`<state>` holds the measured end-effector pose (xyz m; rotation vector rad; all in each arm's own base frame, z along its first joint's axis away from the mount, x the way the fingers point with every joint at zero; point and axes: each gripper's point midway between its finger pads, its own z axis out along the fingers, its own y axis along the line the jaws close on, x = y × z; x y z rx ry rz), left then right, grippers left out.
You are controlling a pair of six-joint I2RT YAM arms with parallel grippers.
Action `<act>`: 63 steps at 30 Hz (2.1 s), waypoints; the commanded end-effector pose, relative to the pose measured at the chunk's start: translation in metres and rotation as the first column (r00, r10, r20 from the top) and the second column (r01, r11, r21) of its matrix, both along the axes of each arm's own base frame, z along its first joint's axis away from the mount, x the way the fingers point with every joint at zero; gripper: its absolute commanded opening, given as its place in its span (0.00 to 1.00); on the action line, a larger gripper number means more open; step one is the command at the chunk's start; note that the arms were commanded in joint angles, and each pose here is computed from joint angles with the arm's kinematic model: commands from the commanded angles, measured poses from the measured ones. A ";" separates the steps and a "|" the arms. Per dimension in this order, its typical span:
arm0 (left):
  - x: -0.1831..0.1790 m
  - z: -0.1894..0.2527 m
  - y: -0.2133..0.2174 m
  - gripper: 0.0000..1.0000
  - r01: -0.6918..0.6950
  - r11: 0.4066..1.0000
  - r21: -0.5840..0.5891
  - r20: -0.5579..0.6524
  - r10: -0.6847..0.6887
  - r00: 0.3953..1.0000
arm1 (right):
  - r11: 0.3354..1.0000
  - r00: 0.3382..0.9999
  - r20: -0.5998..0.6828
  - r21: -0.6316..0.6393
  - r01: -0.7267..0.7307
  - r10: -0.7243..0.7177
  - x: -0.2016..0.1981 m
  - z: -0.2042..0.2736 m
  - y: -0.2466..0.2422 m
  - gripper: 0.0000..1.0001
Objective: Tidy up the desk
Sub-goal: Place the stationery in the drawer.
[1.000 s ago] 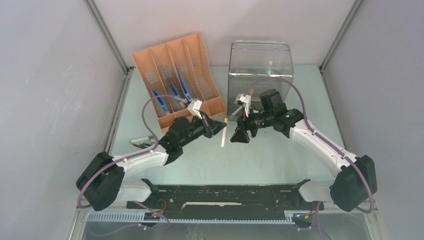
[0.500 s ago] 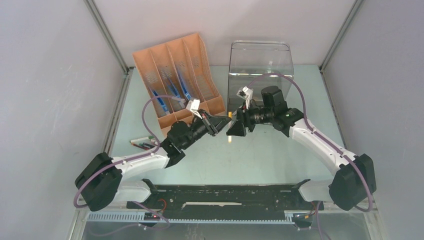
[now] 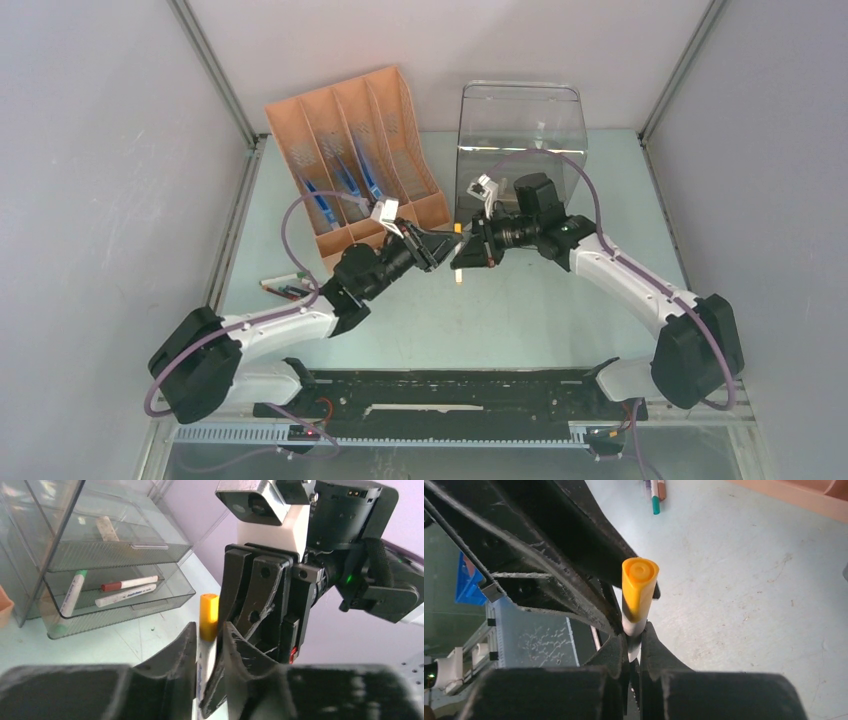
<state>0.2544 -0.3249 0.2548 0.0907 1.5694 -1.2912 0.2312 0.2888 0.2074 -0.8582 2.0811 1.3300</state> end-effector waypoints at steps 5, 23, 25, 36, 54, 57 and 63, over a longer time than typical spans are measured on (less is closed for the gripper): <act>0.006 0.018 0.047 0.73 -0.206 0.973 0.106 0.138 0.191 0.972 | 0.994 0.990 0.127 -0.098 -0.052 0.065 -0.001 -0.010 0.001 0.00; 0.018 -0.025 0.133 1.00 -0.501 0.811 0.304 0.169 0.471 0.866 | 0.736 0.761 0.645 -0.552 0.392 0.078 0.084 -0.043 -0.109 0.00; 0.019 -0.027 0.133 1.00 -0.500 0.810 0.306 0.168 0.471 0.866 | 0.719 0.747 0.663 -0.537 0.441 0.037 0.092 -0.041 -0.119 0.00; 0.021 -0.040 0.138 1.00 -0.509 0.799 0.320 0.146 0.489 0.860 | 0.578 0.649 0.756 -0.494 0.650 -0.084 0.126 -0.033 -0.168 0.00; 0.022 -0.050 0.143 1.00 -0.514 0.795 0.323 0.120 0.504 0.855 | 0.441 0.512 0.857 -0.436 0.784 -0.063 0.156 -0.032 -0.184 0.00; 0.021 -0.050 0.144 1.00 -0.514 0.796 0.320 0.118 0.505 0.855 | 0.436 0.529 0.847 -0.455 0.776 -0.057 0.156 -0.040 -0.183 0.01; 0.020 -0.052 0.147 1.00 -0.518 0.795 0.316 0.115 0.510 0.852 | 0.391 0.517 0.854 -0.456 0.799 -0.061 0.165 -0.049 -0.186 0.17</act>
